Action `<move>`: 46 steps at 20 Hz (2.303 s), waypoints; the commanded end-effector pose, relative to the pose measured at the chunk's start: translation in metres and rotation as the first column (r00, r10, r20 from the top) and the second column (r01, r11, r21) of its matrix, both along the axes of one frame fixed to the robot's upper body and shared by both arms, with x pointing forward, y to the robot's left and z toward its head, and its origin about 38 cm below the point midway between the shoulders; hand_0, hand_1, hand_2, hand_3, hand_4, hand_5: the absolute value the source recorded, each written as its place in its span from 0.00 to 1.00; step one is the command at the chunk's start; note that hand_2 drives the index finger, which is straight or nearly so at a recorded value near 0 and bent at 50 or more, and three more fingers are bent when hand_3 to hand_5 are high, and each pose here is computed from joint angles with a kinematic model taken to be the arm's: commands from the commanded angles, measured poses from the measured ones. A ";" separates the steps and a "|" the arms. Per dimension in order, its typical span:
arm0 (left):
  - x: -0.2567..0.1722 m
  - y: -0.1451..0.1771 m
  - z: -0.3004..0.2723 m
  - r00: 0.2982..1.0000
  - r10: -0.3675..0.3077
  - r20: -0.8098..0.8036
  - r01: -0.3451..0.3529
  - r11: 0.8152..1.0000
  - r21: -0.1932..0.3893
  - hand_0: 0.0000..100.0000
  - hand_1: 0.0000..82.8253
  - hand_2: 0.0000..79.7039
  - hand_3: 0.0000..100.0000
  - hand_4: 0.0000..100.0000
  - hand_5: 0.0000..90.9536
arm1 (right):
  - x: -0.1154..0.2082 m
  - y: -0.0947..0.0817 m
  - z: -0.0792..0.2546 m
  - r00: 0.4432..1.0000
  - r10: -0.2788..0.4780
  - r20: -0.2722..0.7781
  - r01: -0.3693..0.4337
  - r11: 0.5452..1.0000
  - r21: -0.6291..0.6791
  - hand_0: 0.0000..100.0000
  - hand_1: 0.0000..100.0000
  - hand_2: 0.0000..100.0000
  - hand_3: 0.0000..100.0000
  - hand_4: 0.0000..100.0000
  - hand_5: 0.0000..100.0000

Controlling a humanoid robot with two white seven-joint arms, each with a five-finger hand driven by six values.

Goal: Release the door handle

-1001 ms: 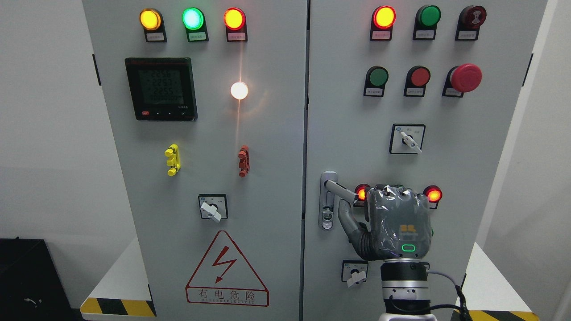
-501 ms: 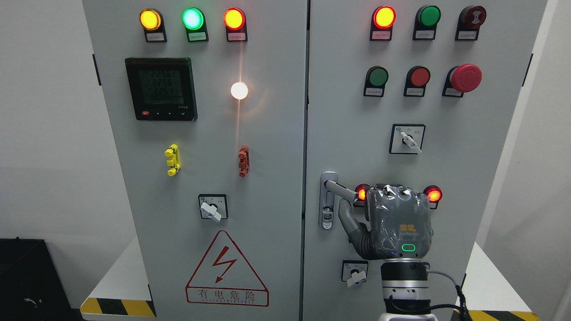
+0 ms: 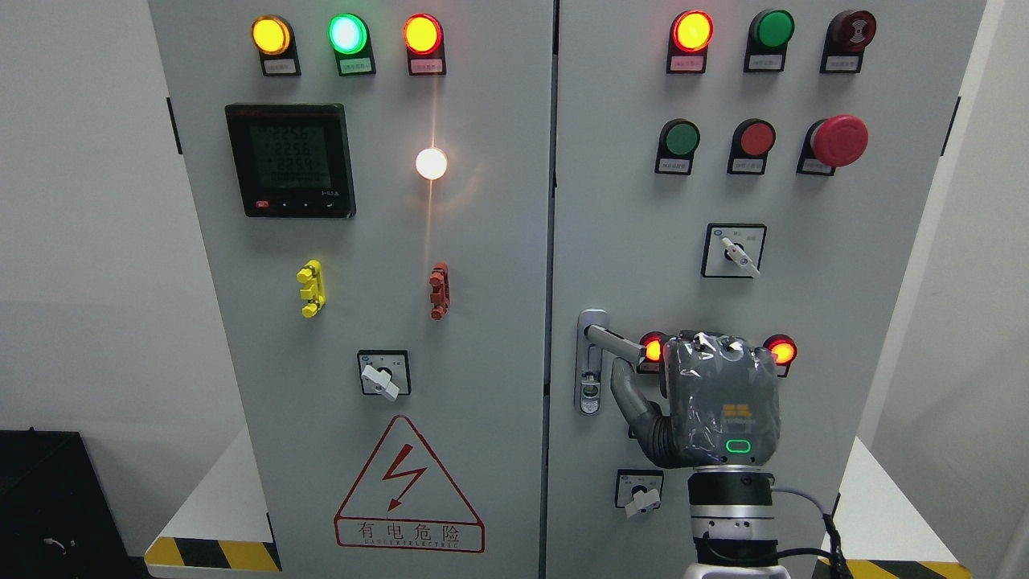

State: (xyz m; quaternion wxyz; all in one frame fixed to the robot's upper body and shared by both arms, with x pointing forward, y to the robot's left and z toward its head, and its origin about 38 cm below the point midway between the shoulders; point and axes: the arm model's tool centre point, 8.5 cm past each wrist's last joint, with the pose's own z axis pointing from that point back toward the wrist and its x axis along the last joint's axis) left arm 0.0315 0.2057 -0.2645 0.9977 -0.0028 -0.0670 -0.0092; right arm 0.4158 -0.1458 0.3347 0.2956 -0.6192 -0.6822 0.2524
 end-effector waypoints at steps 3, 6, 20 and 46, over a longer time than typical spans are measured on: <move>-0.011 0.000 0.000 1.000 0.000 -0.016 0.000 1.000 0.000 0.12 0.67 0.00 0.00 0.00 0.00 | 0.000 -0.001 0.000 1.000 -0.003 0.000 0.003 1.000 0.002 0.47 0.39 0.95 1.00 1.00 1.00; -0.011 0.000 0.000 1.000 0.002 -0.016 -0.002 1.000 0.000 0.12 0.67 0.00 0.00 0.00 0.00 | 0.000 -0.002 0.000 1.000 -0.004 0.001 0.004 1.000 0.004 0.47 0.39 0.95 1.00 1.00 1.00; -0.011 0.000 0.000 1.000 0.002 -0.016 -0.002 1.000 0.000 0.12 0.67 0.00 0.00 0.00 0.00 | -0.002 -0.002 0.003 1.000 -0.002 0.009 0.002 1.000 0.004 0.47 0.38 0.95 1.00 1.00 1.00; -0.011 0.000 0.000 1.000 0.002 -0.016 -0.002 1.000 0.000 0.12 0.67 0.00 0.00 0.00 0.00 | -0.043 -0.012 -0.023 1.000 0.009 -0.010 -0.009 1.000 0.027 0.53 0.37 0.86 1.00 0.96 0.94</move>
